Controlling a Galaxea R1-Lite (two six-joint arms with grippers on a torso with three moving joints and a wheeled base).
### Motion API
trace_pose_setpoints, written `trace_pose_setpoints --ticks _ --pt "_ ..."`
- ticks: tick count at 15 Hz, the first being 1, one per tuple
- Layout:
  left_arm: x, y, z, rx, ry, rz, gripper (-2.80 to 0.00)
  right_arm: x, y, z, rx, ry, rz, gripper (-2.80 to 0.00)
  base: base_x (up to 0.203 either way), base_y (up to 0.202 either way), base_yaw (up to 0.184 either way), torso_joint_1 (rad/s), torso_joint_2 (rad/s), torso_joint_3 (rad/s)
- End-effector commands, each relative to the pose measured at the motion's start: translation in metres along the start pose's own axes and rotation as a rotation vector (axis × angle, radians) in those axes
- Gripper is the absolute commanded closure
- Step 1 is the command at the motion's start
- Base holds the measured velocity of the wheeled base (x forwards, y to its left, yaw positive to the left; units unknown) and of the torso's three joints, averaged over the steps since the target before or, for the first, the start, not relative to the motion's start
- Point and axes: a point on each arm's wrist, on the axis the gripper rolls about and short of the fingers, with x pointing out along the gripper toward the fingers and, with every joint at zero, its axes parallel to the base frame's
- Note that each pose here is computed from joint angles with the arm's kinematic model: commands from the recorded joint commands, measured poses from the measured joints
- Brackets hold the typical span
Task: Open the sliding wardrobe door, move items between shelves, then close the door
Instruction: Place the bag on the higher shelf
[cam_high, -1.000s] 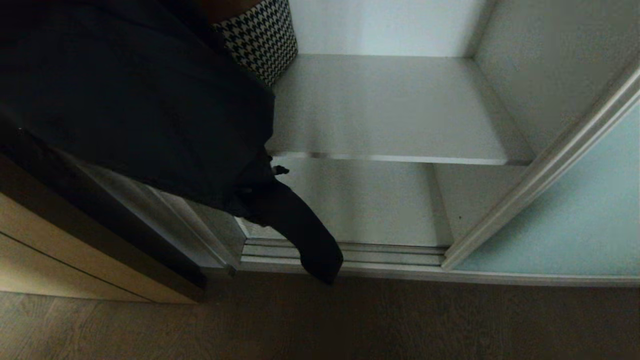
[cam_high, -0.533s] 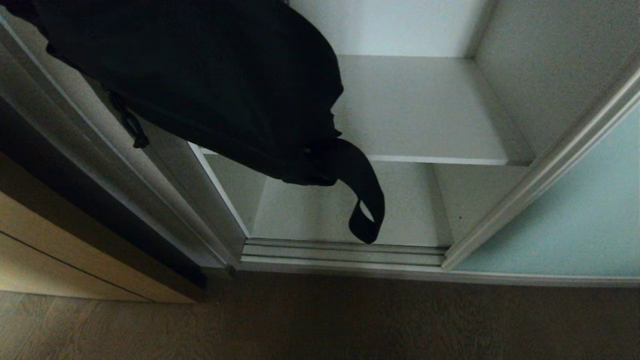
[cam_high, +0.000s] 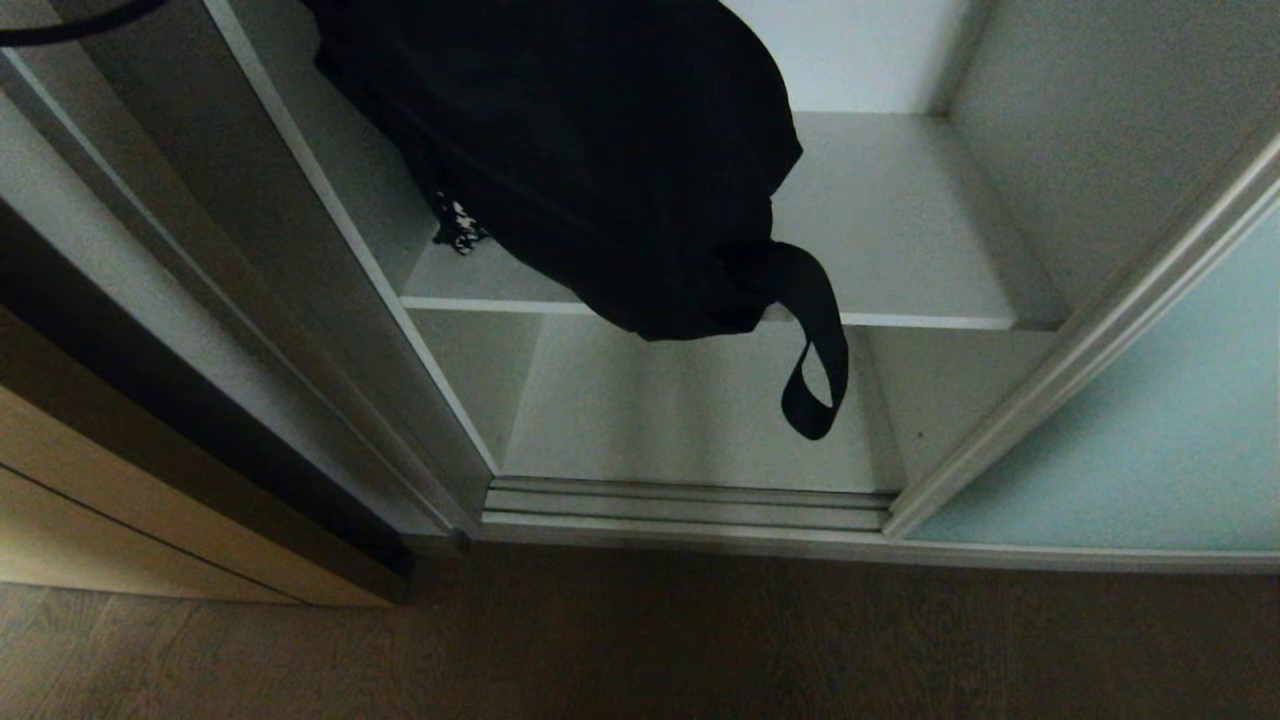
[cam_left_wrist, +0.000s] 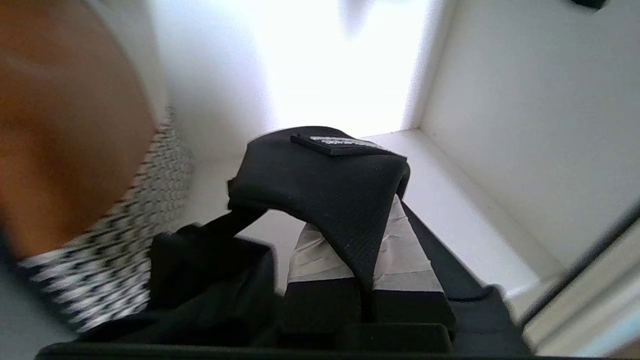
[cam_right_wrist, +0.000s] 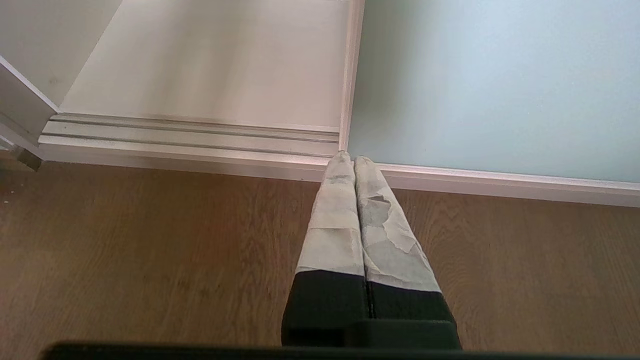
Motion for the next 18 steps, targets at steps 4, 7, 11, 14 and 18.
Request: trace_pose_setpoints --ticks 4,7,11,14,18 --pt "0.036 -0.011 -0.041 -0.044 -0.010 0.078 0.00 0.000 0.000 0.000 0.000 -0.001 0.000 0.00 0.000 0.000 0.000 0.000 0.00 0.000" --pt "0.036 -0.011 -0.043 -0.045 -0.002 0.081 0.00 0.000 0.000 0.000 0.000 -0.001 0.000 0.00 0.000 0.000 0.000 0.000 0.00 0.000" --pt "0.032 -0.009 -0.043 -0.045 -0.001 0.082 0.00 0.000 0.000 0.000 0.000 -0.003 0.000 0.00 0.000 0.000 0.000 0.000 0.00 0.000" --pt "0.034 -0.010 -0.045 -0.045 -0.005 0.083 0.00 0.000 0.000 0.000 0.000 -0.001 0.000 0.00 0.000 0.000 0.000 0.000 0.00 0.000" --pt "0.038 -0.011 -0.058 -0.038 0.026 0.084 0.00 0.000 0.000 0.000 0.000 -0.001 0.000 0.00 0.000 0.000 0.000 0.000 0.00 0.000"
